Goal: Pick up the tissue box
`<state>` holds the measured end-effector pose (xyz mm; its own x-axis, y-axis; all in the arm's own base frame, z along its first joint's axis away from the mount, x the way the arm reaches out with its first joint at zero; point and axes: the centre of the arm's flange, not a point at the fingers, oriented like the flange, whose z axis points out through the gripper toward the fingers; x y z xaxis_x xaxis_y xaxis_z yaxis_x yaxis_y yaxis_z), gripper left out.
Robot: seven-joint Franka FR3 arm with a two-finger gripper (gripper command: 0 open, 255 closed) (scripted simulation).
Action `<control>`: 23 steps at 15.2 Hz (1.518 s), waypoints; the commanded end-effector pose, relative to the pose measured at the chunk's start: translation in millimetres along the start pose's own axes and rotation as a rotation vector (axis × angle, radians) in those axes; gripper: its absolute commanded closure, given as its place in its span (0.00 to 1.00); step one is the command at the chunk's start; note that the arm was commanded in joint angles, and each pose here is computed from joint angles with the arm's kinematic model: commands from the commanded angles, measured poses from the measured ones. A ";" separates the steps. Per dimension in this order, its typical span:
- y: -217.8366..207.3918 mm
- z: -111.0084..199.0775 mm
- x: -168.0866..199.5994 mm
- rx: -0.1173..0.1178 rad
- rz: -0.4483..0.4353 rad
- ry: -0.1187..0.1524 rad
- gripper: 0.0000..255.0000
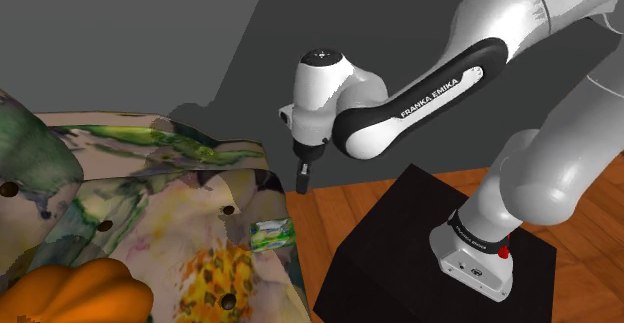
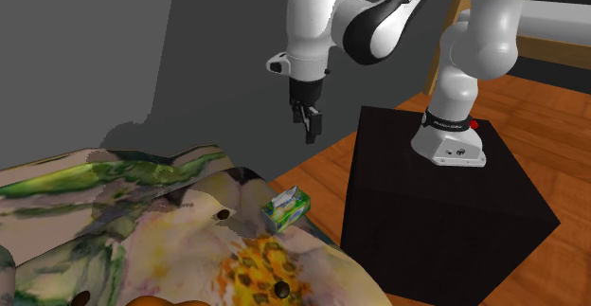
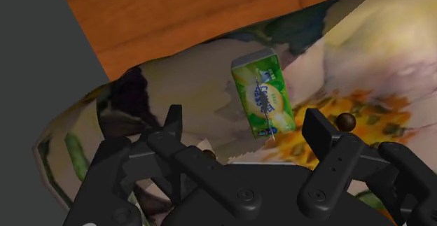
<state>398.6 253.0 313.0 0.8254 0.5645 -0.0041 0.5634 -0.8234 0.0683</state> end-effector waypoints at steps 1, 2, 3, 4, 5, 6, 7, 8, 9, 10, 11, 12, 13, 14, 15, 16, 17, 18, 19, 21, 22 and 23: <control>-11.8 21.8 11.4 -0.011 -0.030 -0.002 0.00; -17.3 32.9 17.3 -0.017 -0.044 -0.004 0.00; -22.9 44.0 23.0 -0.023 -0.057 -0.006 0.00; -28.5 55.1 28.6 -0.028 -0.071 -0.008 0.00; -34.1 66.2 34.2 -0.034 -0.085 -0.010 0.00; -39.7 77.4 39.6 -0.040 -0.099 -0.012 0.00; -45.3 88.7 44.9 -0.045 -0.113 -0.013 0.00; -50.9 100.0 50.2 -0.051 -0.127 -0.015 0.00; -56.6 111.3 55.3 -0.057 -0.141 -0.017 0.00; -62.2 122.7 60.3 -0.062 -0.155 -0.019 0.00; -62.6 123.4 60.7 -0.063 -0.156 -0.019 0.00; -62.9 128.7 60.7 -0.063 -0.156 -0.019 0.00; -63.3 134.0 60.7 -0.063 -0.156 -0.019 0.00; -63.6 139.2 60.7 -0.063 -0.156 -0.019 0.00; -64.0 144.5 60.8 -0.063 -0.156 -0.019 0.00; -64.4 149.8 60.8 -0.063 -0.156 -0.019 0.00; -64.7 155.0 60.8 -0.063 -0.156 -0.019 0.00; -65.3 163.3 60.8 -0.063 -0.156 -0.019 0.00; -65.3 163.3 60.8 -0.063 -0.156 -0.019 0.00; -64.9 163.3 60.2 -0.063 -0.156 -0.019 1.00; -64.8 163.6 60.1 -0.063 -0.156 -0.019 1.00; -64.7 163.6 60.0 -0.063 -0.156 -0.019 1.00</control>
<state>417.4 330.6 145.5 0.7289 0.6835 -0.0385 0.6820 -0.7202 0.1276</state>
